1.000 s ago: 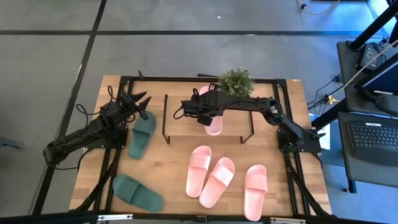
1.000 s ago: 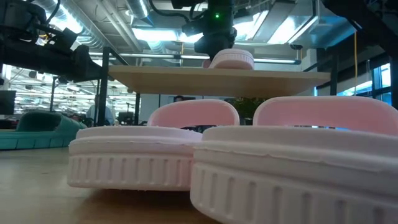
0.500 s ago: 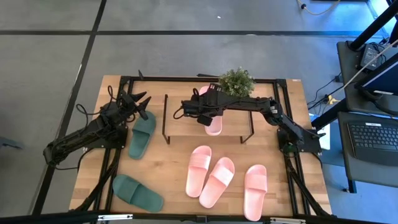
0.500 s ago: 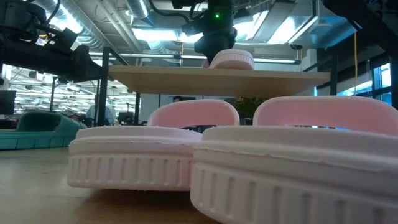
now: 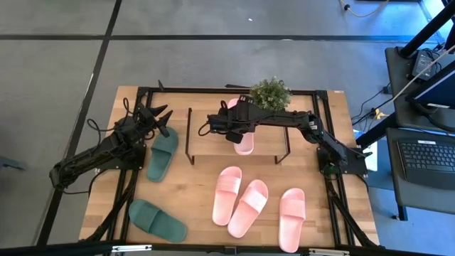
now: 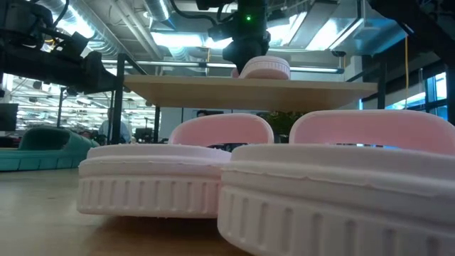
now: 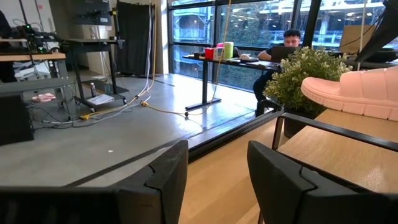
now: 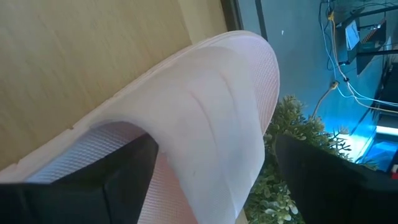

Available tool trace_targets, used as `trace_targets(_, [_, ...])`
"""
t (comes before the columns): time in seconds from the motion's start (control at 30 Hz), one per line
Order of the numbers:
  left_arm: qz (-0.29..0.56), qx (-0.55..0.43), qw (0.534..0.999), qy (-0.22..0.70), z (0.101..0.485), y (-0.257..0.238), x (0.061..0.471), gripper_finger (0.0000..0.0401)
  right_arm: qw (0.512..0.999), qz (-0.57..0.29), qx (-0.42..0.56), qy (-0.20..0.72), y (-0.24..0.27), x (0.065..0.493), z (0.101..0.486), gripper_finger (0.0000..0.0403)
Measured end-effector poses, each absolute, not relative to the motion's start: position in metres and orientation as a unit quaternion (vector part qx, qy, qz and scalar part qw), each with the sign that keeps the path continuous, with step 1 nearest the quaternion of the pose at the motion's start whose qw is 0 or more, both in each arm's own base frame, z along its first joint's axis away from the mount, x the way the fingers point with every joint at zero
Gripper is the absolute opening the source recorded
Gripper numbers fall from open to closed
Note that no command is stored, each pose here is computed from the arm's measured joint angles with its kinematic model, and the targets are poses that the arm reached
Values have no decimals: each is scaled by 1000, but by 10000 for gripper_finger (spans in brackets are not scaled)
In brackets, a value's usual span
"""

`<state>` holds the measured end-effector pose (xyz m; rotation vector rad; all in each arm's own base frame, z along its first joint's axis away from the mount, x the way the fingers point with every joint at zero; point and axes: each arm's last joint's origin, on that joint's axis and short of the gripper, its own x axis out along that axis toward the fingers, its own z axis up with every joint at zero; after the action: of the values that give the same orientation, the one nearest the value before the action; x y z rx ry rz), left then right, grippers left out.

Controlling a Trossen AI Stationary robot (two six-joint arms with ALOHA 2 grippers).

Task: Pick and place slides into the shelf
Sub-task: Put the pink slide on the shelf

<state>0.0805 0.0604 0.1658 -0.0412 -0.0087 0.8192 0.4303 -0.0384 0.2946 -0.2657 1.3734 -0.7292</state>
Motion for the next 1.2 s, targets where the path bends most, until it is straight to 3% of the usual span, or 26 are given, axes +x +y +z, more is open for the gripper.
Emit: trace_targets(1.2, [398,-21,917,-5,166,60,81,159,710,-404,-70,573,-40,430,296,327])
